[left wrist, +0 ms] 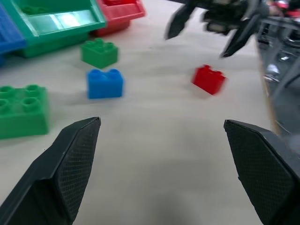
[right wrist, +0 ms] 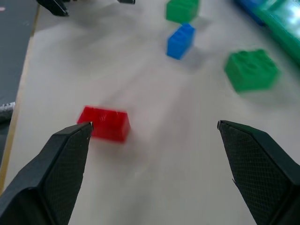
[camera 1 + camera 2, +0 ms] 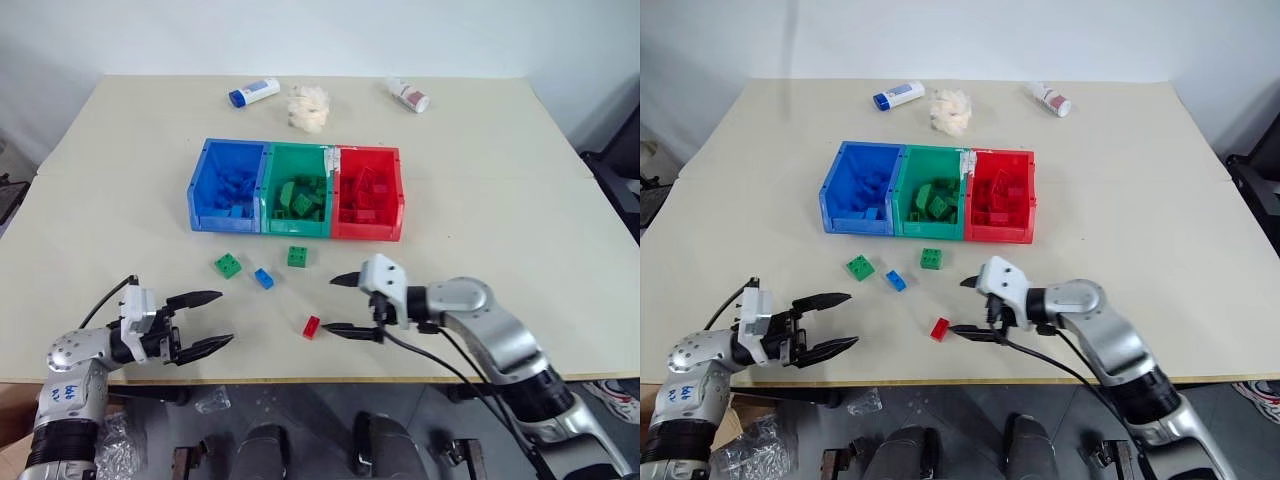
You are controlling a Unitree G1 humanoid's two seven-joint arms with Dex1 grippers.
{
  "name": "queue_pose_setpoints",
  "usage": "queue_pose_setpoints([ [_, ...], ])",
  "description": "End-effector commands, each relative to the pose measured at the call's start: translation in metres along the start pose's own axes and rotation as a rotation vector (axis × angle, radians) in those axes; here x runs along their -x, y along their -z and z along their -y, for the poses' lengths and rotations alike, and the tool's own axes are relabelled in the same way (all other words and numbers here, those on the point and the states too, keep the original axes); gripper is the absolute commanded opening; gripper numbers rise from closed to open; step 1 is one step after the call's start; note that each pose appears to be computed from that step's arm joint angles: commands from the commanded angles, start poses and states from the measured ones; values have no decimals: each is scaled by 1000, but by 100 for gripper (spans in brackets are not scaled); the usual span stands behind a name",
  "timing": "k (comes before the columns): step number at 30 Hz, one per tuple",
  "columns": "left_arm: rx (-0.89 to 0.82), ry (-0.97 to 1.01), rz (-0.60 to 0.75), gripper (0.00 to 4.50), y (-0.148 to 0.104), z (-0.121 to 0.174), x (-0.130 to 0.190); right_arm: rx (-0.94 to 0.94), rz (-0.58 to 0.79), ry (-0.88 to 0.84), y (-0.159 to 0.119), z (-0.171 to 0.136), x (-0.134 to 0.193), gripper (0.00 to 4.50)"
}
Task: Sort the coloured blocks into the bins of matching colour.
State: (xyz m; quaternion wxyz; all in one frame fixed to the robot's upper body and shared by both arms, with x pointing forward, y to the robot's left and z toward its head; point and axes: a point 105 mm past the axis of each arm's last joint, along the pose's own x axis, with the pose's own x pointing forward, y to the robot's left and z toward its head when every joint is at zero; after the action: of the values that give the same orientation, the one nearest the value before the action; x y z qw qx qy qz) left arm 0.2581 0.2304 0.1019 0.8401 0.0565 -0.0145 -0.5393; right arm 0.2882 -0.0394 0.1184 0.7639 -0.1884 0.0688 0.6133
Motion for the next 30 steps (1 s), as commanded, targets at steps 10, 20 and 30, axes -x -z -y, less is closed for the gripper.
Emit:
queue_pose_setpoints([
  [10,-42,-30,25,450,-8,8,2,3,32,-113,-2,-27,-30,283],
  [20,-48,-32,34,450,-9,3,-4,9,164,60,-32,7,-8,152],
  [30,-43,2,58,450,-9,-5,-22,83,274,647,-75,140,62,152],
])
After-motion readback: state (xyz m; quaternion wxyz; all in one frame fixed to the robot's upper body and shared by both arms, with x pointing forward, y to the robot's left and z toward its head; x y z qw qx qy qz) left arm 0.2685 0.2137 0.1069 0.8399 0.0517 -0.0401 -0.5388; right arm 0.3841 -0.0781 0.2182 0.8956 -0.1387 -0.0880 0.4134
